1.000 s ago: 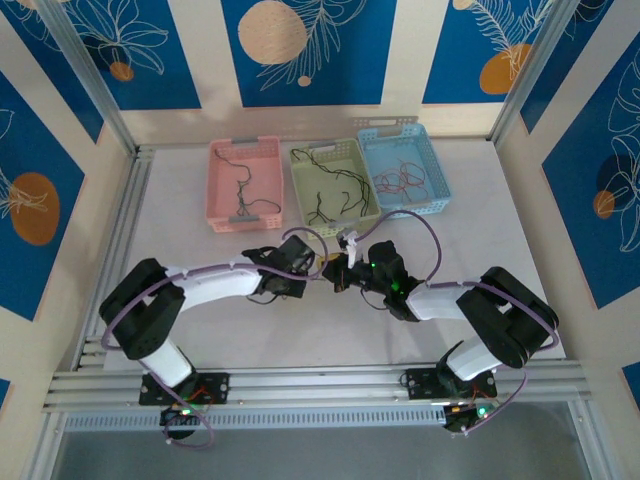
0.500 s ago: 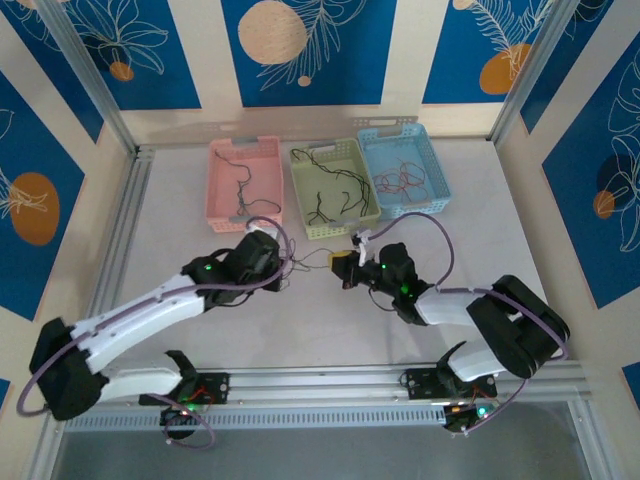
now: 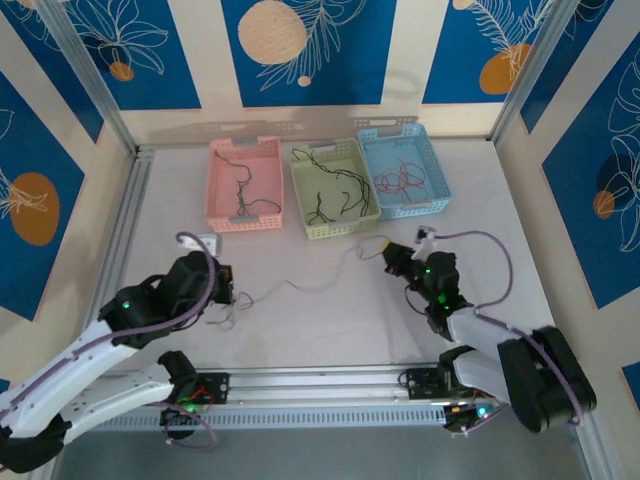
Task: Untangle the cables
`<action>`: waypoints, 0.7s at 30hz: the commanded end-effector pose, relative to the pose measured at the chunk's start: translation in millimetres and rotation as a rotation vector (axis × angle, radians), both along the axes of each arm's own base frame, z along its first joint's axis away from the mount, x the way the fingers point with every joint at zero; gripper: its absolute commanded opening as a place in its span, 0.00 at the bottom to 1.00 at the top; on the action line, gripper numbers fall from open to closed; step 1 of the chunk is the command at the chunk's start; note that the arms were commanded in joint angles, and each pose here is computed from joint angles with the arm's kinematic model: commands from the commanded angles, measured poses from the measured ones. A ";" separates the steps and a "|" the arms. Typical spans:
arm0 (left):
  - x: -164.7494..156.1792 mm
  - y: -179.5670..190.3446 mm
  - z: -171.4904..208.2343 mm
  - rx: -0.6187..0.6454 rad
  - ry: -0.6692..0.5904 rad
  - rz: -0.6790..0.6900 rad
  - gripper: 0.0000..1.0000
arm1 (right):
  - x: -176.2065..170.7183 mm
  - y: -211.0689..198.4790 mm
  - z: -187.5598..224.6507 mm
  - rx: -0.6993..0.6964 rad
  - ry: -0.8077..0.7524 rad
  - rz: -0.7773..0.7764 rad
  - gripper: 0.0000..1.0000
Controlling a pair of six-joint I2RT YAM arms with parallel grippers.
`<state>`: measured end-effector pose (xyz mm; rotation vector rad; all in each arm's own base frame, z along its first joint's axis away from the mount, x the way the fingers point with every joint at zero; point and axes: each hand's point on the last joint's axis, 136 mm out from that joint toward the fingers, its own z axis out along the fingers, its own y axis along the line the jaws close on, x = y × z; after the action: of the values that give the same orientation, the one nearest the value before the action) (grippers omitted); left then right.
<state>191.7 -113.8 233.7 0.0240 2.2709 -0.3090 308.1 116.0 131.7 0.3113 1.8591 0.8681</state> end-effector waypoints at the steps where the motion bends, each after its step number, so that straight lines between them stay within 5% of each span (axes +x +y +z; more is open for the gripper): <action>1: -7.4 34.2 17.1 0.030 -0.045 0.100 0.00 | -4.8 -47.9 -15.7 0.076 0.100 -0.198 0.00; 6: -8.6 37.4 26.3 0.020 -0.069 0.099 0.00 | -11.8 -83.4 4.7 0.008 0.056 -0.297 0.00; 11: -1.9 11.7 11.5 0.023 -0.014 0.029 0.00 | -8.9 -74.9 36.4 -0.020 0.008 -0.227 0.00; 15: 2.4 -3.4 -8.7 0.030 0.034 0.000 0.01 | 5.7 -61.0 104.6 -0.050 -0.081 -0.136 0.00; 21: 2.1 -16.9 -51.9 0.050 0.134 -0.017 0.30 | 32.4 -47.5 235.1 -0.102 -0.248 -0.056 0.00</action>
<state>194.8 -122.1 193.1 0.0418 2.3831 -0.2310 339.2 59.0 323.0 0.3026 1.6780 0.7401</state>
